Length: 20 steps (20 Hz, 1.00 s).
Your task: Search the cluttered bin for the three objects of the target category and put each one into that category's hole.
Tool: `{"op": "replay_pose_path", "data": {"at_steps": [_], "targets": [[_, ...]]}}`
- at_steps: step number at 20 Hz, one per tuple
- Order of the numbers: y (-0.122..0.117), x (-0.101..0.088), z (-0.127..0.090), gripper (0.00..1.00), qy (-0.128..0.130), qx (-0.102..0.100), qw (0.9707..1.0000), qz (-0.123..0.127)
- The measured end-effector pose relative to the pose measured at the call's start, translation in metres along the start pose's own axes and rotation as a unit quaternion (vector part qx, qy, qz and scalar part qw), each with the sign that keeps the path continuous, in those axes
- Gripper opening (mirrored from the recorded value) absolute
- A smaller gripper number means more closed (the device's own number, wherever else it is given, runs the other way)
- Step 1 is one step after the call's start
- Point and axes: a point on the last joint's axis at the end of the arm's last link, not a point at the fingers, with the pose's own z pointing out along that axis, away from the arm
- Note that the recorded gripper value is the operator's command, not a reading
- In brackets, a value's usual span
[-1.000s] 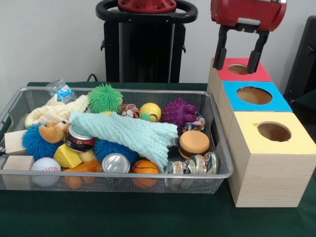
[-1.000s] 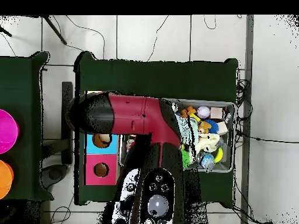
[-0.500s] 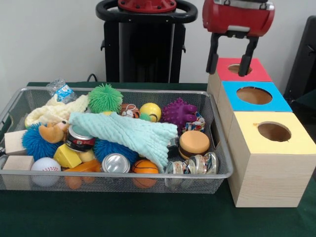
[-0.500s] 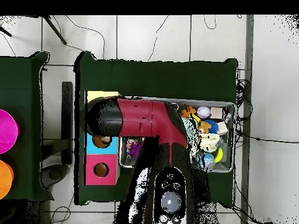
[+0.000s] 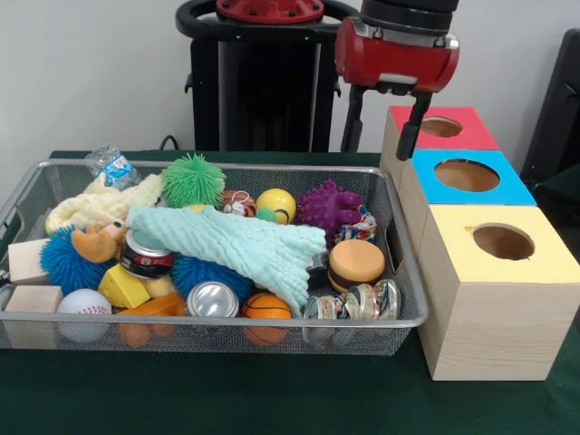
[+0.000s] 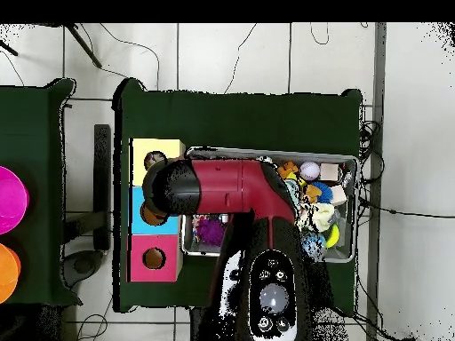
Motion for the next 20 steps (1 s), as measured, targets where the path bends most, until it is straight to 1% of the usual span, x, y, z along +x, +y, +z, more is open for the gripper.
{"op": "replay_pose_path", "data": {"at_steps": [5,9,15,20], "targets": [[0.001,0.004,0.012,1.00,-0.010,0.013,0.9996,-0.025],[0.002,0.007,0.020,1.00,-0.013,0.020,0.9990,-0.037],[0.013,0.016,0.037,1.00,-0.006,0.026,0.9976,-0.063],[0.017,0.020,0.046,1.00,0.001,0.027,0.9971,-0.071]]}}
